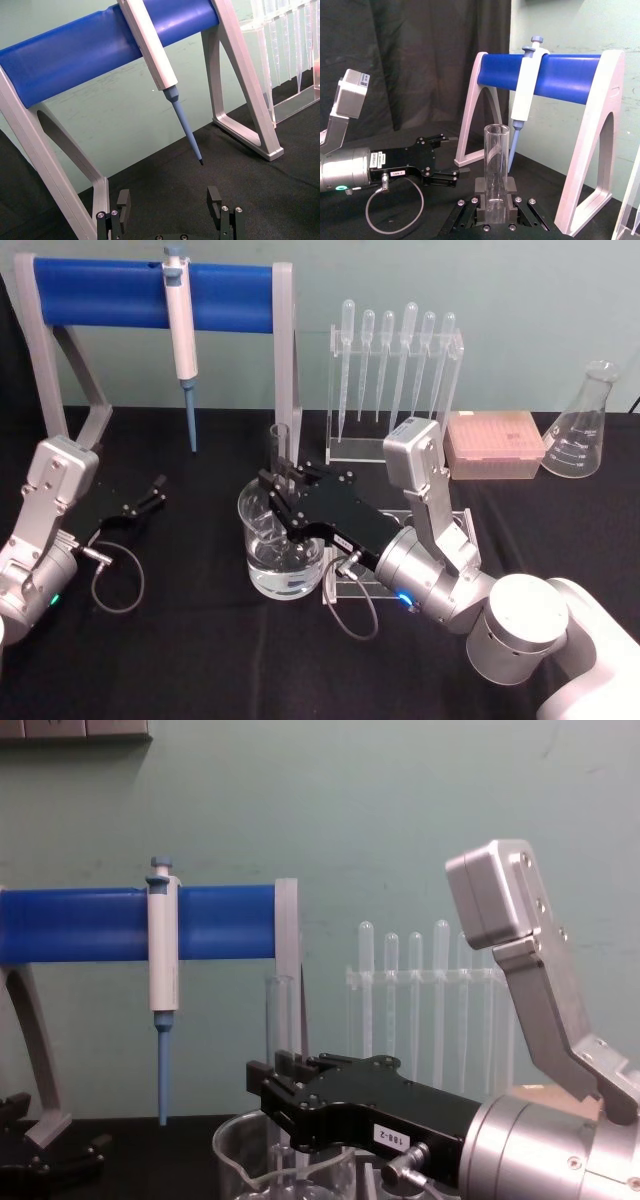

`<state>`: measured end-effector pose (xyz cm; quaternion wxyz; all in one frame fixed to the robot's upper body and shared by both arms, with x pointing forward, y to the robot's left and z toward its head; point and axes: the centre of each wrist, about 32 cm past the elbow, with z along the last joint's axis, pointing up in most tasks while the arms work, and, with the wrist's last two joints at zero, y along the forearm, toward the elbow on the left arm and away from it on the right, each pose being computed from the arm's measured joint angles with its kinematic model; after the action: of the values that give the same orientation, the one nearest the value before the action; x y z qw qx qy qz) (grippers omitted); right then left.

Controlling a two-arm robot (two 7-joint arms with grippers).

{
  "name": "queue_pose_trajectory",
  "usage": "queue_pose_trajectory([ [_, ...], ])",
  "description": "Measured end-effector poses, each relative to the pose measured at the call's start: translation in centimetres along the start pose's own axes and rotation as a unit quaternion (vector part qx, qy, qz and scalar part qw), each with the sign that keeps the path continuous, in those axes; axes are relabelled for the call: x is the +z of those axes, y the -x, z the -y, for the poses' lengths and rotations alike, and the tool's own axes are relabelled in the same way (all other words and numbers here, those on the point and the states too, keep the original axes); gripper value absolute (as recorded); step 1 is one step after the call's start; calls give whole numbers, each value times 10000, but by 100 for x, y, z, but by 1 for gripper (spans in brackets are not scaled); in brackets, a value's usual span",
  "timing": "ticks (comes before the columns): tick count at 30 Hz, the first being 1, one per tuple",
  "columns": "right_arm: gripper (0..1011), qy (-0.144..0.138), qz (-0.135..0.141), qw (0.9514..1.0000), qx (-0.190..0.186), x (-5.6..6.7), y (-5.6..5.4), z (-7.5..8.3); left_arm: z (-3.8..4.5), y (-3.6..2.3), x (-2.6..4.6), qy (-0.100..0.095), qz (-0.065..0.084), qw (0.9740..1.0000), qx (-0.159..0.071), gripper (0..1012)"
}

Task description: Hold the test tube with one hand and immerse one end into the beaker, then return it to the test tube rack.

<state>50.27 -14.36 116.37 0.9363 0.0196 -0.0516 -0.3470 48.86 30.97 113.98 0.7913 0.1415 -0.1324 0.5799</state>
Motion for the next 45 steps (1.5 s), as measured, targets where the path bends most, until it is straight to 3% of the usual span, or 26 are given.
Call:
queue_pose_trajectory([
  [45, 228, 2, -4, 10000, -3, -3, -1, 0, 0, 0, 0, 0, 0, 10000, 0, 1000],
])
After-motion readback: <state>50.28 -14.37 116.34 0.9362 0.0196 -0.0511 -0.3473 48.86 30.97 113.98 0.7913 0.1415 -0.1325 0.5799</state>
